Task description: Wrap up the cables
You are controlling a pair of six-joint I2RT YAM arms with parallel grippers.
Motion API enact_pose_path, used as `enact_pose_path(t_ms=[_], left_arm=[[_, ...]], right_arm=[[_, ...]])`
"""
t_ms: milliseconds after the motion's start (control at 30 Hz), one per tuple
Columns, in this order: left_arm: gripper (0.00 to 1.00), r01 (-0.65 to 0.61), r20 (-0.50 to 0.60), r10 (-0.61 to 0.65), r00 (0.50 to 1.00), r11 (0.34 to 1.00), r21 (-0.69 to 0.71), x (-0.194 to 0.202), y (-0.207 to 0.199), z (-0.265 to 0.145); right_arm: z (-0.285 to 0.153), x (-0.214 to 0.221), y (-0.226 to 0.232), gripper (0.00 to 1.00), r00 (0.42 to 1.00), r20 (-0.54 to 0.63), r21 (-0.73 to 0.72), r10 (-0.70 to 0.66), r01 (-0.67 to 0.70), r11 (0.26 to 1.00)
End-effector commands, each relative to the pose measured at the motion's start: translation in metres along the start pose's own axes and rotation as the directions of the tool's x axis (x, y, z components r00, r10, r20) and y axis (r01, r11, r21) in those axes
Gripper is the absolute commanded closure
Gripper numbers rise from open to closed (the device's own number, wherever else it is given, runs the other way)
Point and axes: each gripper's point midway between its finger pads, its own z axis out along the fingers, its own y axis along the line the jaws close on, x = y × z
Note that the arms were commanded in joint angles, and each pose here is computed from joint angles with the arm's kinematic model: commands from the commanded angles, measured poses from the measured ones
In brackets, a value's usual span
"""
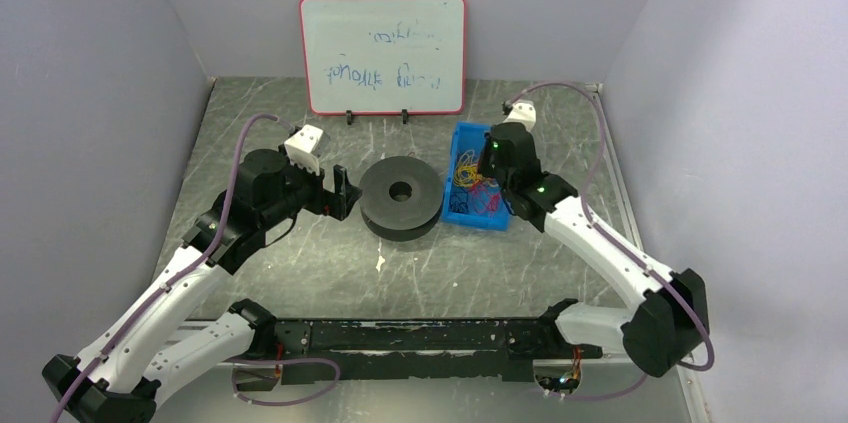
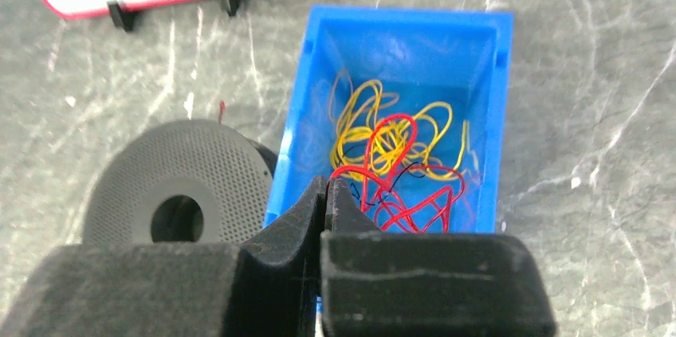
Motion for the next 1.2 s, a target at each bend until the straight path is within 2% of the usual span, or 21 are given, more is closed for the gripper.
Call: enact_pose_path(t_ms=[0, 333, 667, 933, 1167], left_arm=[[0.01, -0.016, 0.016, 0.016, 1.000, 1.000, -0.005, -0.004, 0.000, -0.003], [0.01, -0.014, 0.023, 0.014, 1.000, 1.000, -0.006, -0.005, 0.000, -0.005], [0.01, -0.013, 0.024, 0.013, 1.000, 1.000, -0.007, -0.005, 0.001, -0.005], [0.01, -0.012, 0.029, 0.012, 1.000, 1.000, -0.007, -0.006, 0.000, -0.006], [0.01, -0.011, 0.039, 0.011, 0.999, 1.000, -0.006, -0.008, 0.000, -0.010]], right_arm=[[-0.026, -0.068, -0.001, 1.00, 0.980, 0.189, 0.004, 0.069, -0.071, 0.997], [-0.087, -0.167, 0.001, 1.00, 0.895, 0.431, -0.048, 0.119, -0.109, 0.993], [-0.146, -0.239, 0.010, 1.00, 0.790, 0.594, -0.146, 0.154, -0.083, 0.986], [-0.178, -0.258, 0.029, 1.00, 0.761, 0.620, -0.273, 0.193, -0.022, 0.962], [-0.207, -0.252, 0.048, 1.00, 0.797, 0.568, -0.402, 0.205, 0.051, 0.914]])
